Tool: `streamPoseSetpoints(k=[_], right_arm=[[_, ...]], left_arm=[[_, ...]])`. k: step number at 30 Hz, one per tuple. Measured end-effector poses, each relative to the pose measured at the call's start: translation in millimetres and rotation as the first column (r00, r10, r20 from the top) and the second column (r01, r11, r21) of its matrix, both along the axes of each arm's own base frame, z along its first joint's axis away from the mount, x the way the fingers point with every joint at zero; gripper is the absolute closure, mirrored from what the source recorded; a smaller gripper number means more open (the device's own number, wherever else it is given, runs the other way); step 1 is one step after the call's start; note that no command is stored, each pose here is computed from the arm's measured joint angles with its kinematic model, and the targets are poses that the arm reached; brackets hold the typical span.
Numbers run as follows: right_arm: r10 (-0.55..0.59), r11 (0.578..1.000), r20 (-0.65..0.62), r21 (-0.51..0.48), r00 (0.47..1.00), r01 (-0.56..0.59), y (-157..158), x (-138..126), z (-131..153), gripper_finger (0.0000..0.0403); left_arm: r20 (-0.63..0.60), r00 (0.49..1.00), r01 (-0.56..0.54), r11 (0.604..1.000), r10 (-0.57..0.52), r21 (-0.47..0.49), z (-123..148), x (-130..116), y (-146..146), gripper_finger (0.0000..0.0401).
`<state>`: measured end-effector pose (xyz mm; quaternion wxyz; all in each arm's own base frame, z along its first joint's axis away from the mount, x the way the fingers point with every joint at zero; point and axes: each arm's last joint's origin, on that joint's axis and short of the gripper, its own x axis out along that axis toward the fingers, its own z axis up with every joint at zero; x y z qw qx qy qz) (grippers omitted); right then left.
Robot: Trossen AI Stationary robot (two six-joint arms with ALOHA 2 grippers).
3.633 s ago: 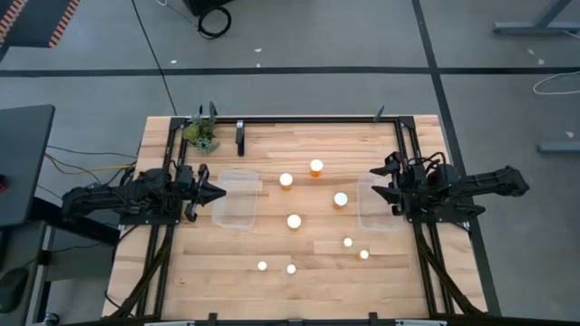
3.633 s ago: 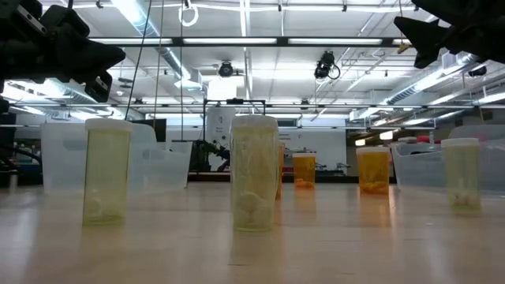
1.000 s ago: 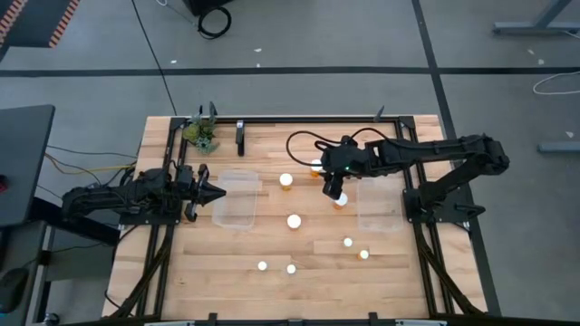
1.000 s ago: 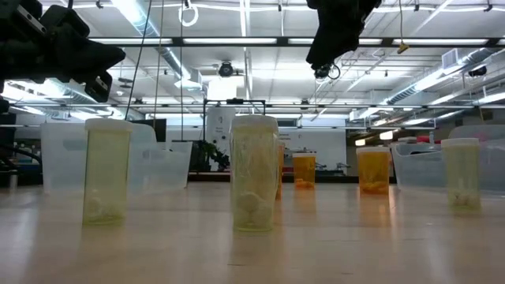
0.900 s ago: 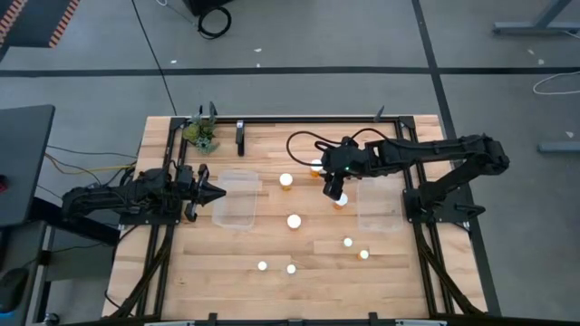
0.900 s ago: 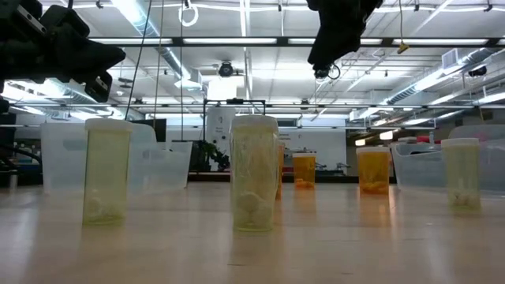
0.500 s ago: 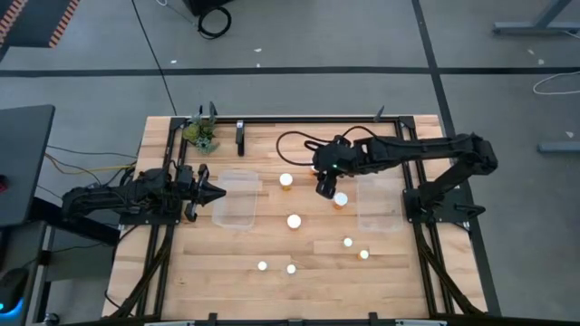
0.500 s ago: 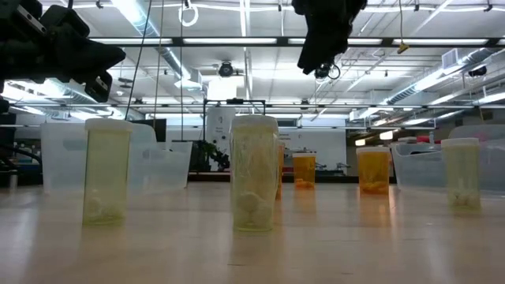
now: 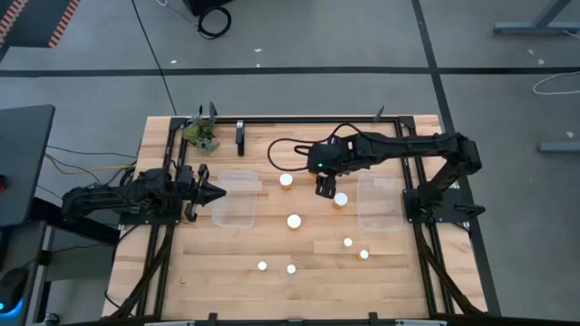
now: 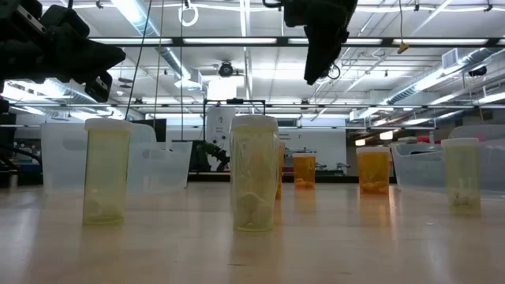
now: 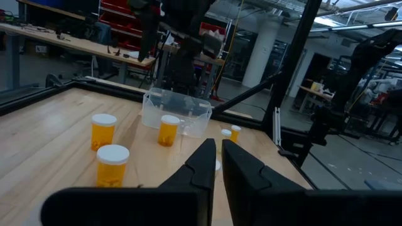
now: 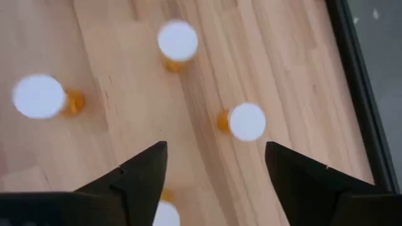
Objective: Pick and place medicine bottles into bin by pill shape (circle, oval)
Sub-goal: Put the middle right large orange pill bottle into the right transparent bin
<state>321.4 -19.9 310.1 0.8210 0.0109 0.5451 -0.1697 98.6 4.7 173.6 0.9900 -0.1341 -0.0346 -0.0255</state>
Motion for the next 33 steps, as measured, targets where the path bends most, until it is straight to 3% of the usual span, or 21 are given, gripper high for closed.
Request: streamPoseSetpoints(k=[15, 26, 33], right_arm=[[-0.004, 0.996, -0.188, 0.089, 0.982, 0.021, 0.3, 12.6, -38.1, 0.0105], [0.006, 0.996, -0.207, 0.092, 0.978, 0.014, 0.8, 15.0, -44.2, 0.0094], [0.005, 0.995, -0.27, 0.095, 0.963, 0.021, 2.8, 7.9, -65.5, 0.0094]], left_arm=[[-0.003, 1.0, 0.0, 1.0, 0.0, 0.0, -0.3, 0.0, 0.0, 0.0367], [0.0, 1.0, 0.001, 1.0, -0.001, 0.0, 0.0, 0.0, 0.0, 0.0375], [0.0, 1.0, 0.001, 1.0, -0.001, 0.0, 0.0, 0.0, 0.0, 0.0369]])
